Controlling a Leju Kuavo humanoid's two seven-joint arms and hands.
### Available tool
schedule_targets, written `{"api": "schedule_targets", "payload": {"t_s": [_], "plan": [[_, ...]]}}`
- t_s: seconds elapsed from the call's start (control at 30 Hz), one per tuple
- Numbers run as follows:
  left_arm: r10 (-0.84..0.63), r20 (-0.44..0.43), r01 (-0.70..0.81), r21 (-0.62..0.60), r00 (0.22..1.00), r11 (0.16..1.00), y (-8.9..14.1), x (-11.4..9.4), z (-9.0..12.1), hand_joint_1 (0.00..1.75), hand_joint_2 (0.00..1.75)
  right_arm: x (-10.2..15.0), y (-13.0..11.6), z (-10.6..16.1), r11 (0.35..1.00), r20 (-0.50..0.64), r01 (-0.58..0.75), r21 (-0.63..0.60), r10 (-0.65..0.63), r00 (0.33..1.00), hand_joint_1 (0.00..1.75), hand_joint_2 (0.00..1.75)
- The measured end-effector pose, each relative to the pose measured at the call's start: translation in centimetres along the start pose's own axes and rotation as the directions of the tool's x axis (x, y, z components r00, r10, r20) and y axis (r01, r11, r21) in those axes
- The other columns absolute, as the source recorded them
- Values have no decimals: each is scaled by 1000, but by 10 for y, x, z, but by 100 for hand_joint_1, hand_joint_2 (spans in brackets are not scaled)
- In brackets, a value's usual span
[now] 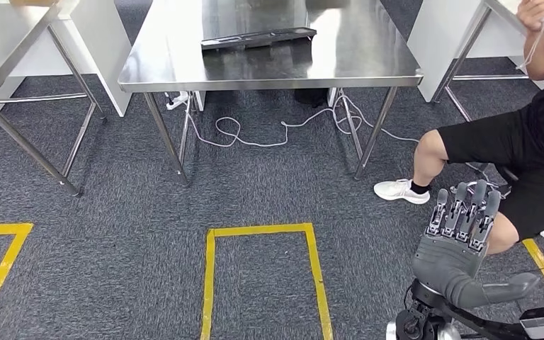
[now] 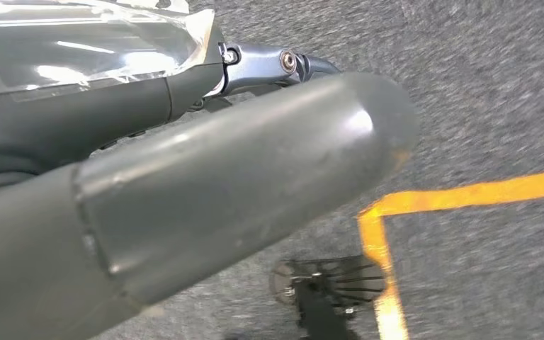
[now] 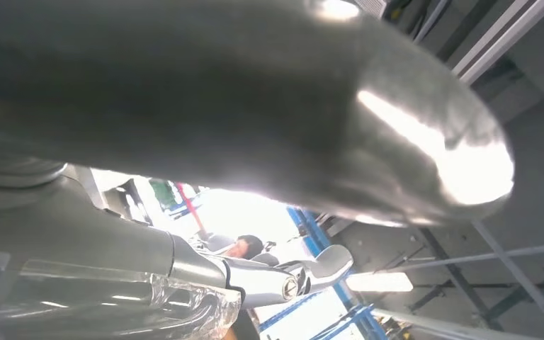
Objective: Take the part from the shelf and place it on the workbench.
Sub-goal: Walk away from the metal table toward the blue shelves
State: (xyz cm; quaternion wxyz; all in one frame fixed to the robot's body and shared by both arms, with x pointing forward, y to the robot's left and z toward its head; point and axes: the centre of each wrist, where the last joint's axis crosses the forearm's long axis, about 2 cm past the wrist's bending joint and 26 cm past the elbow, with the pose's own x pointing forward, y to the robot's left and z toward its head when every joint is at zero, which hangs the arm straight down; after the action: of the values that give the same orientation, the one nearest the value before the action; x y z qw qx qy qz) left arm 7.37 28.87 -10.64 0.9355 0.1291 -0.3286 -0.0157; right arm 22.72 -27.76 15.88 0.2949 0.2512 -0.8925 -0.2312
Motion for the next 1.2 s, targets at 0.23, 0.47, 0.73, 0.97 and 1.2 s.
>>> {"api": "schedule_targets", "payload": {"t_s": [0.23, 0.47, 0.73, 0.97, 1.2], "plan": [[-2, -6, 2, -2, 1000, 1000, 0, -1, 1, 0, 0, -5, 4, 2, 1000, -19, 9, 7, -9, 1000, 0, 0], [-1, -1, 1, -5, 1000, 1000, -2, 2, 0, 0, 0, -8, 6, -1, 1000, -17, 16, 15, -16, 1000, 0, 0], [-4, 1, 4, -9, 1000, 1000, -2, 2, 0, 0, 0, -8, 5, 1, 1000, -30, 3, 16, -2, 1000, 0, 0], [-26, 5, 26, -22, 1000, 999, -3, 3, -1, 0, 0, -20, 1, 12, 931, -257, -299, 207, 347, 902, 0, 0], [-38, -3, 38, -29, 999, 999, -1, 1, 0, 0, 0, -60, -49, 104, 795, -663, -408, 450, 603, 444, 0, 0]]}}
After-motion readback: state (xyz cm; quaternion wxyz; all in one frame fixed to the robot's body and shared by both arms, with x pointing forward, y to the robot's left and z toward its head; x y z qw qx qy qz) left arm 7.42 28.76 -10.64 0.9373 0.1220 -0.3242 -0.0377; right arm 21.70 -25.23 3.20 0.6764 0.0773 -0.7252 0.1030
